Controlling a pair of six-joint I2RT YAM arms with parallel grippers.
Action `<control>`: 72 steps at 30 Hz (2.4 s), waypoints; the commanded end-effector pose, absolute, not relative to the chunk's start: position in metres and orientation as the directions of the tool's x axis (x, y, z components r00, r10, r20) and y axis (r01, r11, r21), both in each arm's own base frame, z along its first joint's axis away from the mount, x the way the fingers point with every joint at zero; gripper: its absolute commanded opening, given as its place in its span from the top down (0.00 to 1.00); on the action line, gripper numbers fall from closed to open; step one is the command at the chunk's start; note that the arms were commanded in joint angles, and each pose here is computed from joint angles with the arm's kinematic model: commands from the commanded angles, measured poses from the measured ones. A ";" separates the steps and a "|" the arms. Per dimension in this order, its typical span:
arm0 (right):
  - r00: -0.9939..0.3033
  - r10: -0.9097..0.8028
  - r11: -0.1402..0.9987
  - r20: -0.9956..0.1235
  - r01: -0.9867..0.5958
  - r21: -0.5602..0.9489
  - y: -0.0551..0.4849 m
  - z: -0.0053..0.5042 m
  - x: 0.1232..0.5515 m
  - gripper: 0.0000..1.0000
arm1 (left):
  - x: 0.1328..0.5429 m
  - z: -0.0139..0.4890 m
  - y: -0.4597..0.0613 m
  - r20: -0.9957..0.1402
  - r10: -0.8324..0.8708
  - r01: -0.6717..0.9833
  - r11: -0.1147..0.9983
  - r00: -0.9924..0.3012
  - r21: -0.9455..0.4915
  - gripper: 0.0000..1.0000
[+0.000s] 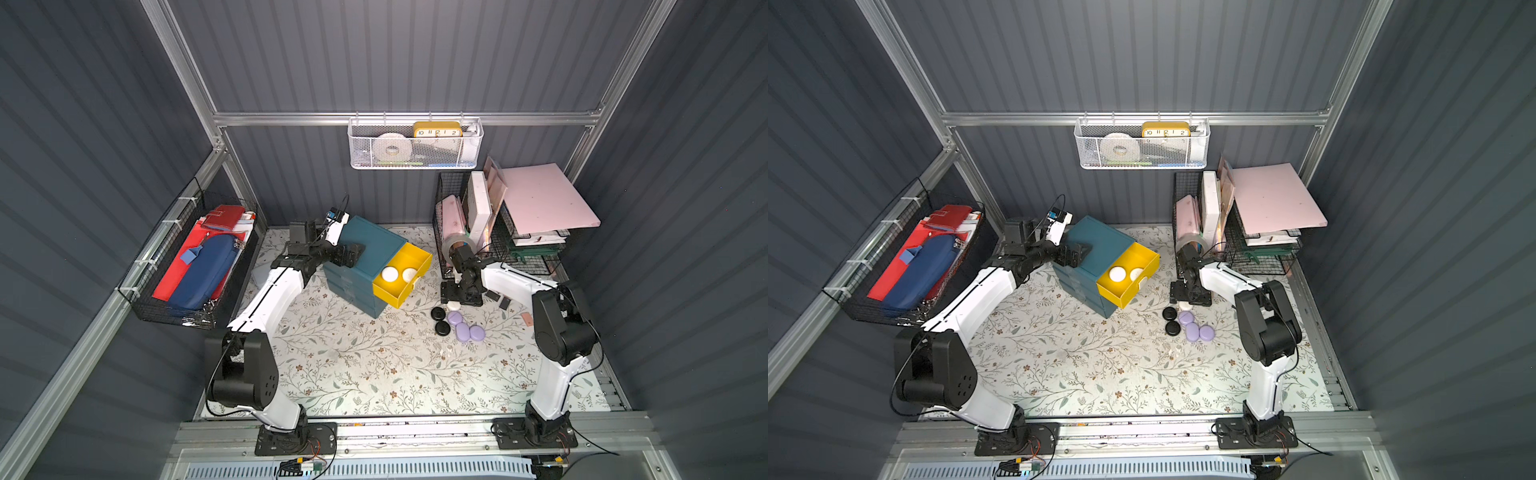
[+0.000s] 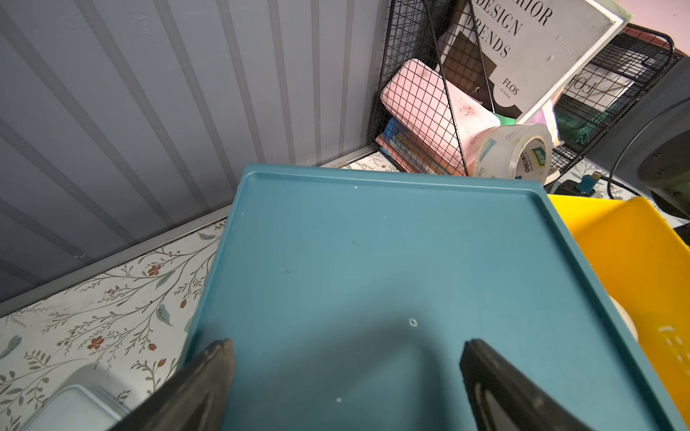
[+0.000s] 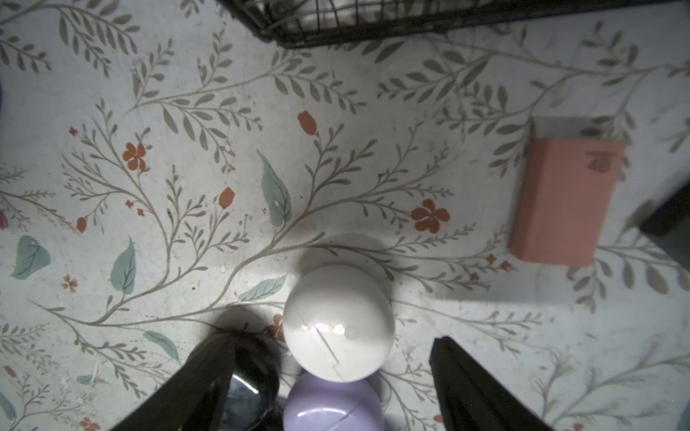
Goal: Put the bluetooth earphones in the drawer according to color
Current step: Pick up the Bluetooth earphone from the center of the board.
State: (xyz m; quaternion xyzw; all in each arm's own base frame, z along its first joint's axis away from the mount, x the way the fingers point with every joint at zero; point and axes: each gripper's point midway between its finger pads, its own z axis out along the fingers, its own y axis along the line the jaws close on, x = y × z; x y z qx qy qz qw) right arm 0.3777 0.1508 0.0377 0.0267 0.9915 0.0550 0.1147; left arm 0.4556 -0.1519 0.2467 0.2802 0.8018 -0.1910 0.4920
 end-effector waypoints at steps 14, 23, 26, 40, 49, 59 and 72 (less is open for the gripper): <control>-0.985 0.048 0.997 -0.166 0.036 0.075 0.150 0.022 0.377 0.19 | 0.437 0.178 -0.147 -0.763 0.256 0.580 0.793 -0.593 -0.185 0.01; -0.990 0.039 0.997 -0.138 0.030 0.068 0.152 0.012 0.376 0.26 | 0.438 0.178 -0.146 -0.763 0.256 0.579 0.794 -0.593 -0.184 0.01; -0.990 0.039 0.997 -0.134 0.030 0.066 0.152 0.011 0.376 0.27 | 0.438 0.178 -0.147 -0.763 0.256 0.580 0.794 -0.593 -0.185 0.01; -0.991 0.040 0.997 -0.126 0.032 0.066 0.152 0.002 0.375 0.38 | 0.438 0.176 -0.146 -0.760 0.259 0.578 0.796 -0.596 -0.181 0.00; -0.987 0.038 0.998 -0.155 0.029 0.059 0.150 0.010 0.378 0.72 | 0.438 0.175 -0.146 -0.758 0.259 0.576 0.797 -0.599 -0.184 0.01; -0.950 0.055 0.998 -0.306 0.048 0.030 0.138 0.052 0.391 1.00 | 0.438 0.173 -0.147 -0.754 0.260 0.576 0.796 -0.603 -0.187 0.01; -0.678 0.044 0.978 -0.734 -0.121 0.171 0.154 0.210 0.409 1.00 | 0.439 0.172 -0.146 -0.754 0.261 0.575 0.798 -0.603 -0.183 0.01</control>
